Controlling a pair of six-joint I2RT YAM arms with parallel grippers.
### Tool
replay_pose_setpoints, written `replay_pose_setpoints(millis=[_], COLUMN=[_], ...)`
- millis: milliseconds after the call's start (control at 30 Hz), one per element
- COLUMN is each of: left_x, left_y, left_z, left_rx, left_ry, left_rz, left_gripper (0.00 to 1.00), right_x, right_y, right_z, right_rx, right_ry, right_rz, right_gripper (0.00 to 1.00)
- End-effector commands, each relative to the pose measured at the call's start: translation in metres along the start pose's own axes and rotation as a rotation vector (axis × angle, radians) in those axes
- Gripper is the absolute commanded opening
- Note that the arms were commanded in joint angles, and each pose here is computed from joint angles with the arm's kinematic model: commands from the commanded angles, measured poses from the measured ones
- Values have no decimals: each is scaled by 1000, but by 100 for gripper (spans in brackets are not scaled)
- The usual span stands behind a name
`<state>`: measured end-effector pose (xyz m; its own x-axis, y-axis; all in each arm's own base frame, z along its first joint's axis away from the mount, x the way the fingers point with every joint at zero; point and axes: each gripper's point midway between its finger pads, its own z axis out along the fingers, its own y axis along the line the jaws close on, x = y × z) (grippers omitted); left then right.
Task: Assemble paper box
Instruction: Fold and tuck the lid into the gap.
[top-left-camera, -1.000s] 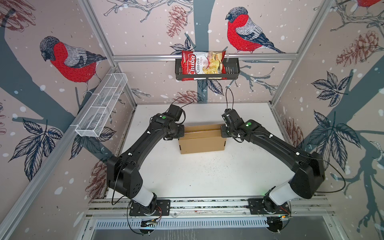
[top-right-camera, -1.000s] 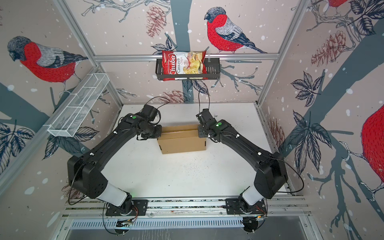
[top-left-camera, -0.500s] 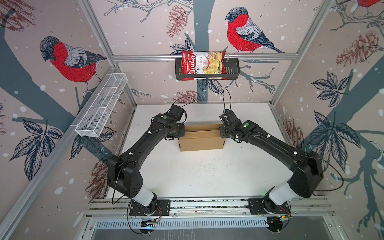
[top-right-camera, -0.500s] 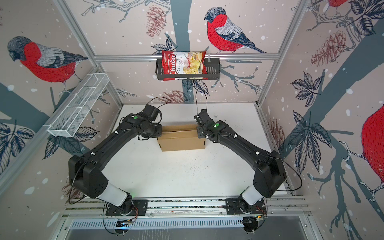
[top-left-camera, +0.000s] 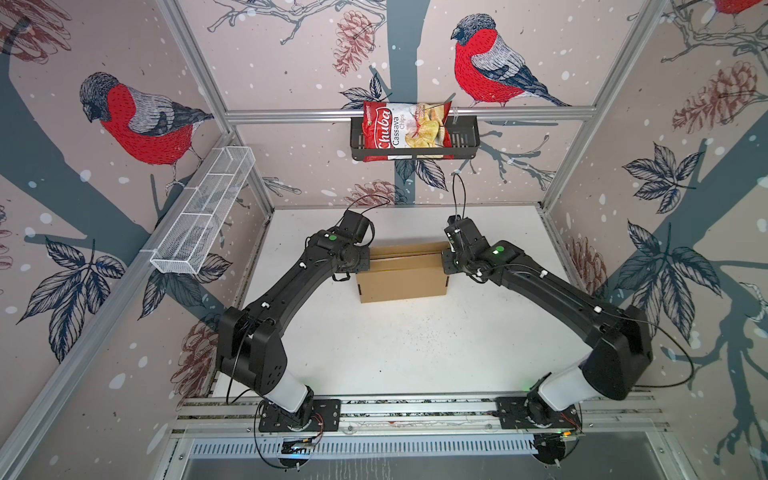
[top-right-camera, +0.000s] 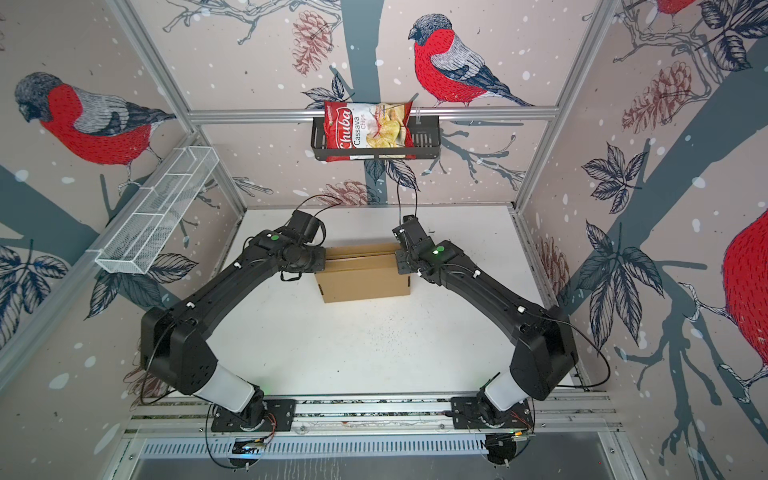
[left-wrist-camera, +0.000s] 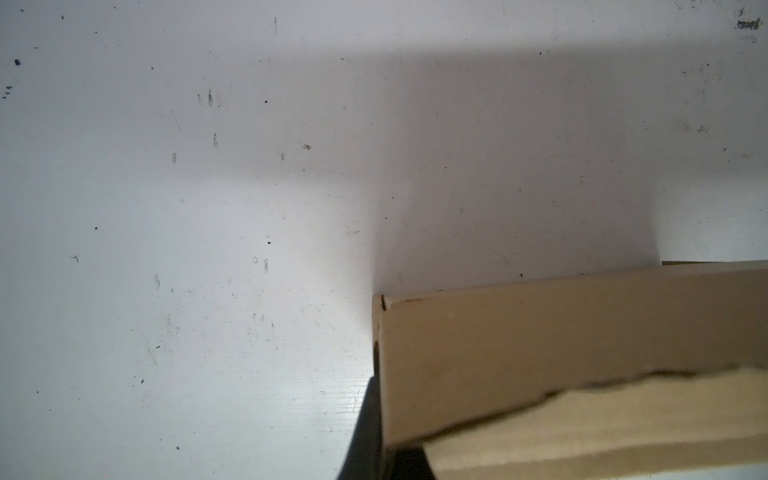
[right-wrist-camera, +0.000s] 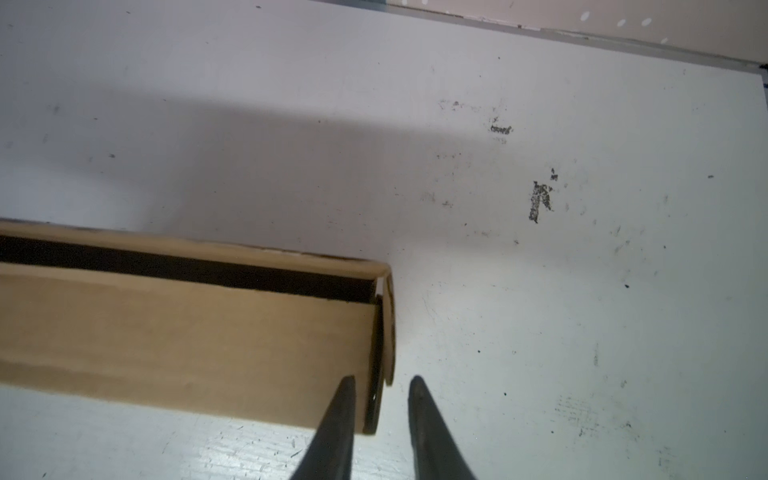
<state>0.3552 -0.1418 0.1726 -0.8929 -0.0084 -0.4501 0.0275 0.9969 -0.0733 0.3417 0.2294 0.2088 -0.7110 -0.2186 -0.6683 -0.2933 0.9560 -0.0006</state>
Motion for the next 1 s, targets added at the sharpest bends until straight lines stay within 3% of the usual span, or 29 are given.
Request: replay_pose_setpoints(millis=[0, 200, 400, 500, 967], left_x=[29, 28, 29, 30, 27], left_y=[8, 8, 7, 8, 5], left_z=[6, 8, 8, 8, 10], left_rx=[-32, -38, -30, -33, -27], left_ry=[122, 128, 133, 133, 136], left_rz=[5, 18, 20, 24, 31], left_gripper=[4, 4, 4, 4, 3], right_x=[-16, -47, -52, -43, -24], right_y=[8, 11, -14, 1, 22], right_z=[-14, -42, -16, -6, 10], right_rx=[-67, -159, -253, -351, -434], right_ry=[-57, -158, -87, -34, 10], right_rz=[-21, 12, 236, 244, 268], right_gripper=[36, 50, 45, 49, 49])
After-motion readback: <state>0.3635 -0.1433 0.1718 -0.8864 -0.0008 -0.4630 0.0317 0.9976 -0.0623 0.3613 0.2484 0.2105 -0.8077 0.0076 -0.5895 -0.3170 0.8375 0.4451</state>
